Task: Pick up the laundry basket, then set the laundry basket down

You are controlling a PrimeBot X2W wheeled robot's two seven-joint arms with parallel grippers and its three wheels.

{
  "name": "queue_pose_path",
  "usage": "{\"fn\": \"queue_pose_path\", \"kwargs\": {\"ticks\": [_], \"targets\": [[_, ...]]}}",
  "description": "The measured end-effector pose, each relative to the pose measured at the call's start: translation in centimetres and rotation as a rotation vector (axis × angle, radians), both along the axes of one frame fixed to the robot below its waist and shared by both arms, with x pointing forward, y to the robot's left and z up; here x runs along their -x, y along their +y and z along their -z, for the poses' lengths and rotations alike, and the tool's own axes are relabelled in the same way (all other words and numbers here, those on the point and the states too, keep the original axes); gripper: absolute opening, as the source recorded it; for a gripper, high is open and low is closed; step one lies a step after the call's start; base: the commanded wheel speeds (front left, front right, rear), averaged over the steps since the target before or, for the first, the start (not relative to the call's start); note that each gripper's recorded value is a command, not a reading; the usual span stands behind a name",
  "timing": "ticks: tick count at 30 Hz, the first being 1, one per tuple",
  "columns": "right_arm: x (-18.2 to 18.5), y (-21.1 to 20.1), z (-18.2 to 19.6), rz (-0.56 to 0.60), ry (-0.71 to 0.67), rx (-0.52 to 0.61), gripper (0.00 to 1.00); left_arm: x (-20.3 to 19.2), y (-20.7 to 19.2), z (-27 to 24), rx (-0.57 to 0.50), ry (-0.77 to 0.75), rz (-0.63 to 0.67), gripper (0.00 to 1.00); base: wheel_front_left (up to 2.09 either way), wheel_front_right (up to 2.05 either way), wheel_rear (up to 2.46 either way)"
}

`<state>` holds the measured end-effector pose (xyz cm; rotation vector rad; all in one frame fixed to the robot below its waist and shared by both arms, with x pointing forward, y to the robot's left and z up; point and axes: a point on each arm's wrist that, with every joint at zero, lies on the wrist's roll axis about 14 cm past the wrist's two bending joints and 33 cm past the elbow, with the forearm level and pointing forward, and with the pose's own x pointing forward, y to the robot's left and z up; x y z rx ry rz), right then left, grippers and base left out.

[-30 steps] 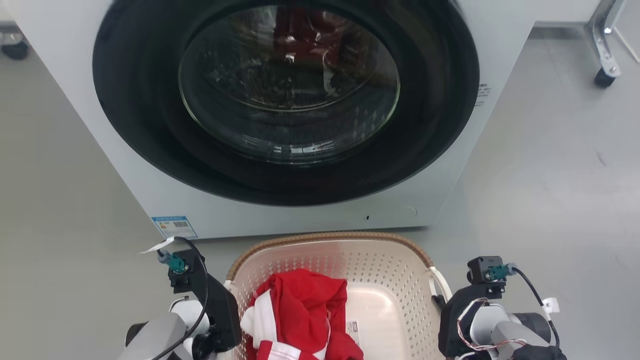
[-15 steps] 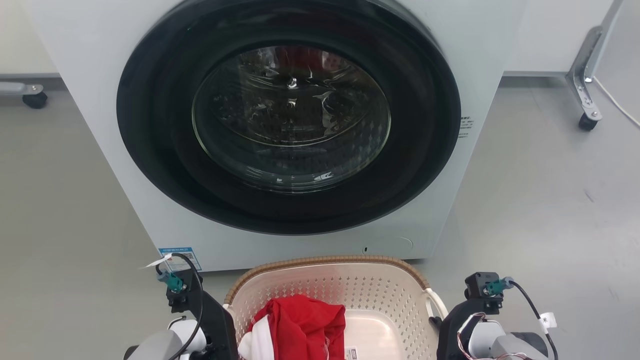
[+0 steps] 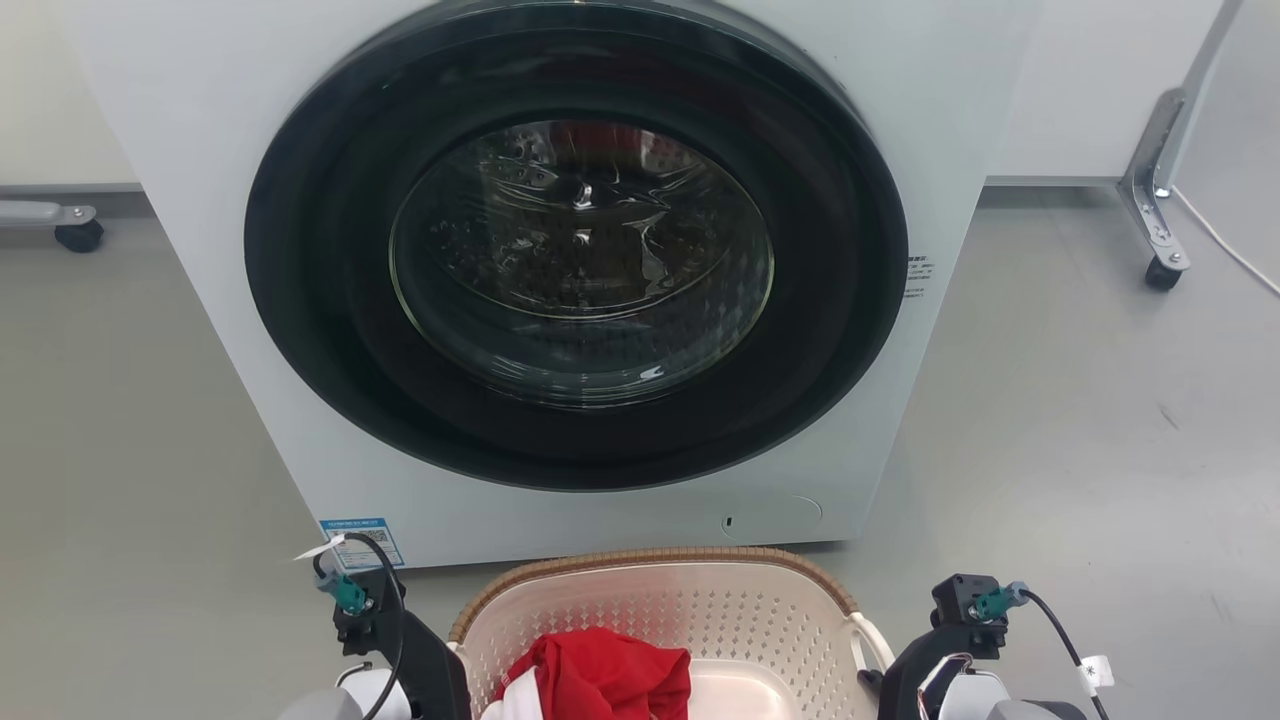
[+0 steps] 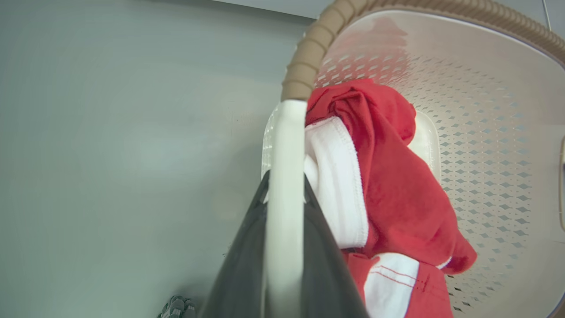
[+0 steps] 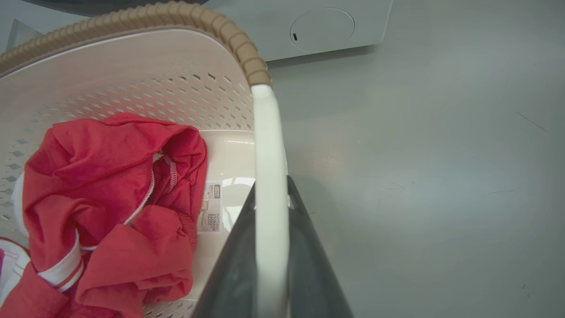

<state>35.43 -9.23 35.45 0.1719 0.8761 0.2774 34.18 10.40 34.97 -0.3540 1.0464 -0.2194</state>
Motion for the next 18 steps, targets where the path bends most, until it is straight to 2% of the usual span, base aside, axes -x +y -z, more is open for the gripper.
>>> {"fn": "queue_pose_path", "kwargs": {"ticks": [18], "targets": [[0.32,0.32,-0.17,0.002,0.013,-0.018,0.00,-0.05,0.14,-0.33,0.014,-0.007,-0.014,0.00,0.00,0.00,0.00]]}}
